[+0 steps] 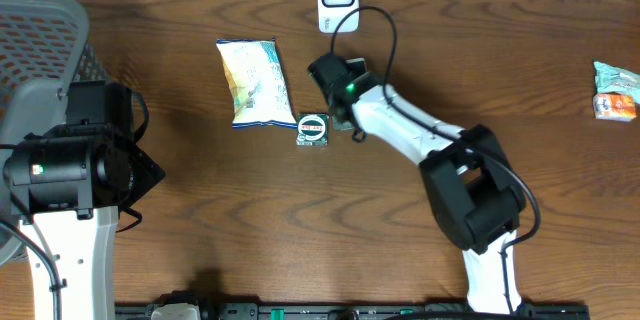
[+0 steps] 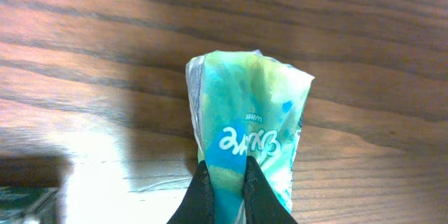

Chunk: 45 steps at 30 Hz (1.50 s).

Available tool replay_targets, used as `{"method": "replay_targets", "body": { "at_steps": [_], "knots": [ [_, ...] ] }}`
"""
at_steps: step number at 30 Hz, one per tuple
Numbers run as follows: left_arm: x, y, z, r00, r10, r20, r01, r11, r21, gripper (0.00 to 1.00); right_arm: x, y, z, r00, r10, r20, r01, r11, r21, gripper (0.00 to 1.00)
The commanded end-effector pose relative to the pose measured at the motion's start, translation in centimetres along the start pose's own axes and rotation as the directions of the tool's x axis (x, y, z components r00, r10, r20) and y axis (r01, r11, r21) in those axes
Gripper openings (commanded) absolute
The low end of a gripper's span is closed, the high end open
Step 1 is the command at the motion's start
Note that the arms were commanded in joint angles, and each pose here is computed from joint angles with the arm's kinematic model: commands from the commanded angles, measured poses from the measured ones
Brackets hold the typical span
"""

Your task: Scan the item barcode

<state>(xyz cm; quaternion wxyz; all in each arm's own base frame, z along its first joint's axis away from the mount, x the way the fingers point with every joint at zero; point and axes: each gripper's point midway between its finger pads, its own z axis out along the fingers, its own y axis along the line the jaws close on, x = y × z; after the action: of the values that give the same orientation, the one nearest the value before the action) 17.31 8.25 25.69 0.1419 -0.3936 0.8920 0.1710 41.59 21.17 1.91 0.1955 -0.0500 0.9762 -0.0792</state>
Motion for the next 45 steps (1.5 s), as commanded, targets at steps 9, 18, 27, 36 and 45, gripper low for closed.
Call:
{"method": "replay_targets", "body": {
  "at_steps": [9,18,27,36,45],
  "knots": [
    [0.0,0.2,-0.1,1.0,-0.016,0.001,0.016,1.0,-0.004,0.98,-4.2,3.7,-10.2,0.993,0.009,-0.119,-0.1,0.607,-0.789,0.01],
    [0.0,0.2,-0.1,1.0,-0.016,0.001,0.016,1.0,-0.004,0.97,0.1,3.1,-8.5,0.953,-0.021,-0.301,-0.275,0.348,-0.896,0.01],
    [0.0,0.2,-0.1,1.0,-0.016,0.001,0.016,1.0,-0.004,0.98,2.0,-2.0,-2.6,0.892,0.169,-0.42,-0.451,0.415,-0.791,0.01],
    [0.0,0.2,-0.1,1.0,-0.016,0.001,0.016,1.0,-0.004,0.98,3.2,-7.5,1.1,0.834,0.304,-0.462,-0.549,0.553,-0.627,0.3],
    [0.0,0.2,-0.1,1.0,-0.016,0.0,0.016,1.0,-0.004,0.98,1.2,-9.0,-0.7,0.852,0.29,-0.436,-0.52,0.565,-0.641,0.32]
  ]
}}
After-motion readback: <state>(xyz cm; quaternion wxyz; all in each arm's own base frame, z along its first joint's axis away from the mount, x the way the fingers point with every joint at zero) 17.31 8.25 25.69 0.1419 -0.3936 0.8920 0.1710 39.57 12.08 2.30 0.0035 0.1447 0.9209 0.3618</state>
